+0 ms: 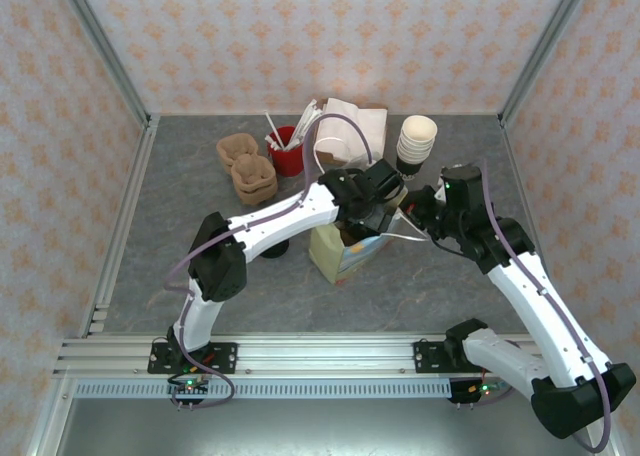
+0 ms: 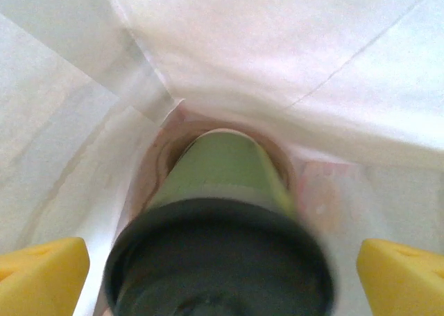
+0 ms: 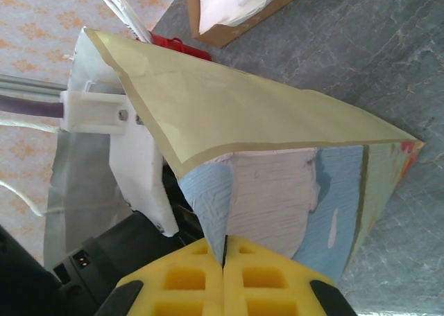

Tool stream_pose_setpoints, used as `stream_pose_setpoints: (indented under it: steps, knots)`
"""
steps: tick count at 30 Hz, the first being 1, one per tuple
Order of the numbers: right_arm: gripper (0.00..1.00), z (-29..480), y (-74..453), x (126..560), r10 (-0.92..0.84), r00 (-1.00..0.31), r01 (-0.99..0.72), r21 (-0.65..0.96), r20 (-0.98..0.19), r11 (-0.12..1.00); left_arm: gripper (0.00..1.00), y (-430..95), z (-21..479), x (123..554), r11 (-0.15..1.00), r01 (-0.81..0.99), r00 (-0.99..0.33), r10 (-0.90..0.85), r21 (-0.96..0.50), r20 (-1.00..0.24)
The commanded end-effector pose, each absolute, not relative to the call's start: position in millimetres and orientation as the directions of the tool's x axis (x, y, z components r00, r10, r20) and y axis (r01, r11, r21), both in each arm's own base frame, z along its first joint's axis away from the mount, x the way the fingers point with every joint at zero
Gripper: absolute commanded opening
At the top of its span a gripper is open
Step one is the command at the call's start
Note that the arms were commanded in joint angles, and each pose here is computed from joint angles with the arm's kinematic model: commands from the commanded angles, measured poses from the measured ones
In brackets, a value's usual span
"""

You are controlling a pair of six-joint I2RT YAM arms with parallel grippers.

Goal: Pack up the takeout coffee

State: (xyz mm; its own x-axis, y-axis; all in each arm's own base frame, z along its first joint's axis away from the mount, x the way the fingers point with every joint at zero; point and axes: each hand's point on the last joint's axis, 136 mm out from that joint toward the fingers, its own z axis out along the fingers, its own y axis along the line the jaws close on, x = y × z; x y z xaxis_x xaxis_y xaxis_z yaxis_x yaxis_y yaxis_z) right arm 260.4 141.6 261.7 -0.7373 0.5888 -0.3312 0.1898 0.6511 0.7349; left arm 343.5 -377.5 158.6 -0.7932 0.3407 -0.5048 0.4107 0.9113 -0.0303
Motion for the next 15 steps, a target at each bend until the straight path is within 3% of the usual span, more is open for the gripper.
stream_pose_setpoints:
  steps: [1,15]
  knots:
    - [0.00,270,137,256,0.570,-0.738,0.165,0.723,-0.360,0.671,1.00,-369,204,336,0.905,0.422,-0.772,0.328,-0.054,-0.545]
    - [0.00,271,133,257,0.536,-0.745,0.148,0.685,-0.397,0.713,1.00,-350,264,318,0.906,0.403,-0.766,0.257,-0.130,-0.589]
